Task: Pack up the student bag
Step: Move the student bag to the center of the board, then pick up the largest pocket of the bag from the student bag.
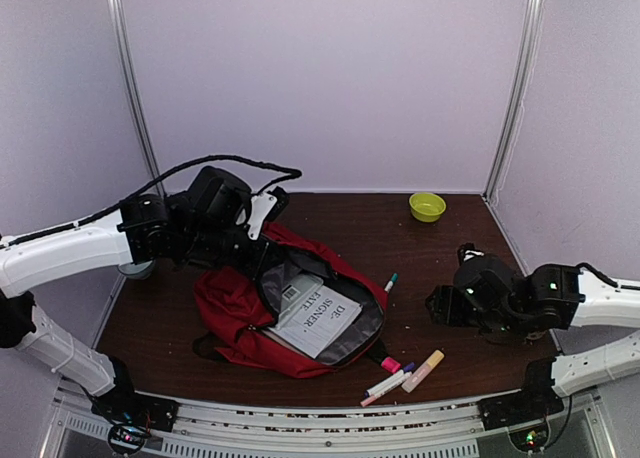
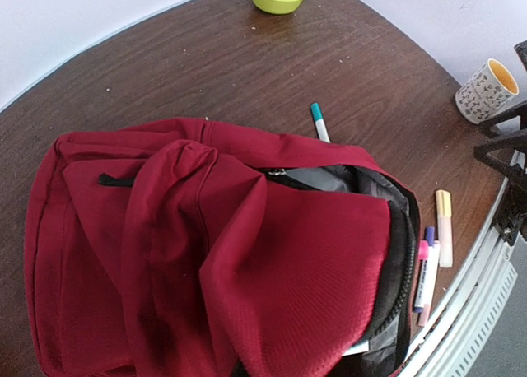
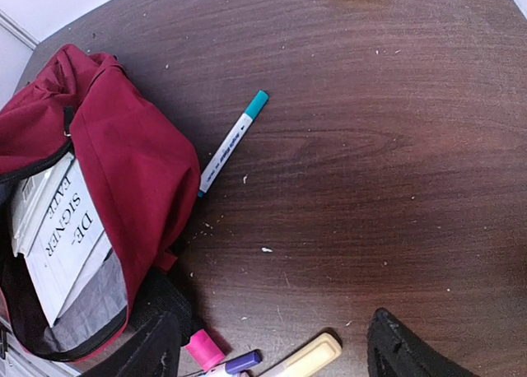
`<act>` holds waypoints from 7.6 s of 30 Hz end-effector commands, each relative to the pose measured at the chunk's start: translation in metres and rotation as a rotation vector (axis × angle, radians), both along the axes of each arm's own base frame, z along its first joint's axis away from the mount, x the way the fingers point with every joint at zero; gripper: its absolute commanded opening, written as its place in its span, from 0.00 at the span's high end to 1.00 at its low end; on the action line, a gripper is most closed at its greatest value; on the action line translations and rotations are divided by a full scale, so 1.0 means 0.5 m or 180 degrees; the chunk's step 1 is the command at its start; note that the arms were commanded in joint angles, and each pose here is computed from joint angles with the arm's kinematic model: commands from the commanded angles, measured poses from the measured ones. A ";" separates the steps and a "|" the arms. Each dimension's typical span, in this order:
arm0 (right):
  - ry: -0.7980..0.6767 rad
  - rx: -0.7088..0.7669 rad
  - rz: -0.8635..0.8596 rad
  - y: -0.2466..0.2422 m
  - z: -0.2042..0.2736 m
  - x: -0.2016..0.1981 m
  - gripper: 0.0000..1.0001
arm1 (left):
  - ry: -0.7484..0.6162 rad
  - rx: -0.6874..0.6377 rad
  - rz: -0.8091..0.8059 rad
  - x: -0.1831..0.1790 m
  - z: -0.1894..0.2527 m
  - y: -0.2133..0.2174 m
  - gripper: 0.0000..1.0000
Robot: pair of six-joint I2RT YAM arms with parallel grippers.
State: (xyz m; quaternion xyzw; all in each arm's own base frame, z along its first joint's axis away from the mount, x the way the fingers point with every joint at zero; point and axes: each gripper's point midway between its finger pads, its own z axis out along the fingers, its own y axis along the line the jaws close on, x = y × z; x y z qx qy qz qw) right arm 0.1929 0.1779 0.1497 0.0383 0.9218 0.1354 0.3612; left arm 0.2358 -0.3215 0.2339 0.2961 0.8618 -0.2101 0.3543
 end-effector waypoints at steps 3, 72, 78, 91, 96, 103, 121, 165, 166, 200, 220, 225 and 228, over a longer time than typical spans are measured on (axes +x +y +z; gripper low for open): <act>-0.0448 -0.0086 0.0584 0.056 0.037 0.028 0.19 | -0.0026 -0.0332 -0.0224 -0.003 0.034 -0.041 1.00; -0.0226 0.0898 0.2880 0.322 0.077 -0.124 0.24 | 0.0944 0.0454 0.0074 -0.153 -0.262 0.094 1.00; -0.0046 0.1029 0.3489 0.402 0.052 -0.228 0.26 | 0.0919 0.0265 -0.0001 -0.154 -0.220 0.073 1.00; 0.0092 0.0670 0.3496 0.500 -0.034 -0.237 0.42 | 0.0741 0.0336 0.0330 -0.083 -0.181 0.073 1.00; 0.0042 0.0508 0.3340 0.506 -0.048 -0.210 0.42 | 0.0689 0.0285 0.0342 -0.008 -0.163 0.057 1.00; 0.0023 0.0398 0.3072 0.481 -0.059 -0.167 0.42 | 0.0558 0.0336 0.0228 0.091 -0.138 0.010 1.00; -0.0134 0.0437 0.2615 0.396 -0.023 -0.110 0.42 | 0.1240 -0.0334 -0.0370 -0.022 -0.132 -0.084 1.00; 0.0788 0.1260 0.1175 0.532 -0.012 0.095 0.38 | 0.0344 0.0076 0.0673 -0.011 -0.136 0.147 0.40; 0.0819 0.1267 0.1140 0.533 -0.018 0.099 0.38 | 0.0343 0.0087 0.0666 -0.010 -0.138 0.146 0.40; 0.0871 0.1005 0.0948 0.535 -0.092 0.159 0.84 | 0.0368 -0.0058 0.0596 -0.025 -0.159 0.144 0.44; 0.0714 0.1146 0.1296 0.521 -0.033 0.125 1.00 | 0.0060 0.0172 0.0483 0.001 -0.188 0.143 0.27; 0.0692 0.1143 0.1330 0.517 -0.028 0.117 1.00 | -0.0115 0.0192 0.0343 0.011 -0.203 0.131 0.25; 0.0680 0.1118 0.1337 0.511 -0.027 0.113 1.00 | -0.0172 0.0239 0.0252 0.011 -0.212 0.129 0.24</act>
